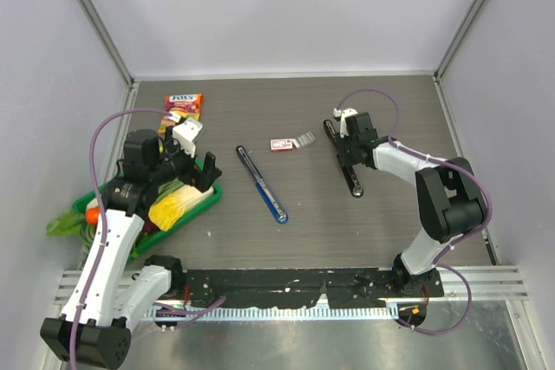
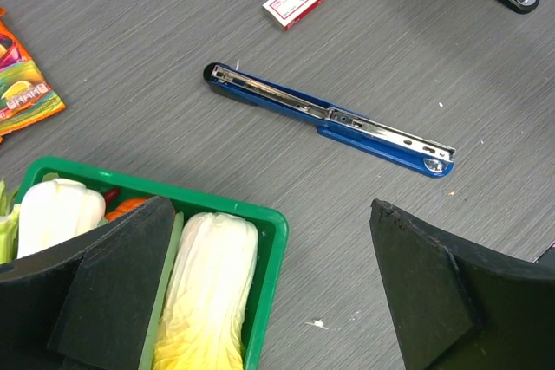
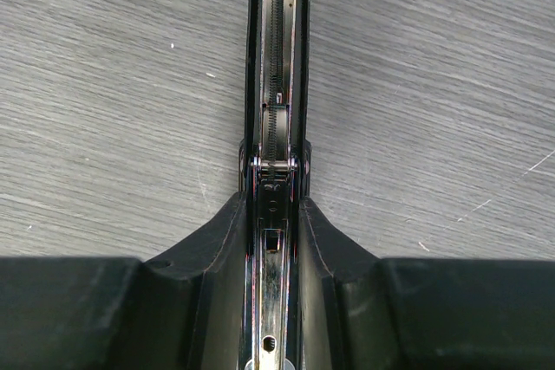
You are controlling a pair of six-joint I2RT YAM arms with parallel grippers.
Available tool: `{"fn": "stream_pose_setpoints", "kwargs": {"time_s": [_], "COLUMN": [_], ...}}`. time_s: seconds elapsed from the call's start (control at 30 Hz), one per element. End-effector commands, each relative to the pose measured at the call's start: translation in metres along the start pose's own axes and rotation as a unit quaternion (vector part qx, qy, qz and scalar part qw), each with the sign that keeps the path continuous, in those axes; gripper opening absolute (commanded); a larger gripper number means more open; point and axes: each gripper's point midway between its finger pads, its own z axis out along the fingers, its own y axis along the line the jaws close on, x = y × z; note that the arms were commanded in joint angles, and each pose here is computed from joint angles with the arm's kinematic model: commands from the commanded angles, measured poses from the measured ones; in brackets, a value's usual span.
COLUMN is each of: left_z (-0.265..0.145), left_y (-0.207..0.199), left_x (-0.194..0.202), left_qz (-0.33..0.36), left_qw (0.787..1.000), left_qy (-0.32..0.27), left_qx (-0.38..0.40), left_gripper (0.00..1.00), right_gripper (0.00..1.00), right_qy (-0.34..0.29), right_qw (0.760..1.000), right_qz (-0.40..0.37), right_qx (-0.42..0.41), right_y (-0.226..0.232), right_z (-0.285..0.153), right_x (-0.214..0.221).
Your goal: Load the staples into the stapler
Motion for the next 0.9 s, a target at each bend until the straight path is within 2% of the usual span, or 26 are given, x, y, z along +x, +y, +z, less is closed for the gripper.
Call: {"fn": "stream_pose_setpoints", "kwargs": {"time_s": [0.0, 0.33, 0.7, 0.77, 0.87], "left_z": [0.0, 0.0, 0.001, 0.001, 0.001], "left_y": [-0.001, 0.0, 0.001, 0.002, 0.002], "left_x": [-0.009, -0.008, -0.006, -0.005, -0.005], "left_qz": [0.001, -0.006, -0.012, -0.013, -0.013], "left_qw": [1.0, 1.0, 1.0, 1.0, 1.0], "left_qy": [-0.024, -0.024, -0.025, -0.024, -0.023], "left_qx": [0.006, 0.008, 0.009, 0.007, 0.01], "left_gripper": [1.0, 1.0, 1.0, 1.0, 1.0], "right_gripper": [0.01, 0.01, 0.01, 0.04, 0.14], "right_qy": [-0.045, -0.033, -0.008, -0.011, -0.026], "right_qw": [0.999, 0.999, 1.0, 1.0, 0.999], "right_qz": [-0.009, 0.043, 0.022, 0.022, 0.021], "right_qx": [-0.01, 0.0, -0.012, -0.009, -0.002], "right_y": [0.007, 0.015, 0.032, 0.031, 0.029], "right_z": [-0.001, -0.003, 0.01, 0.008, 0.001], "right_x": [-0.034, -0.03, -0.011, -0.013, -0.024]}}
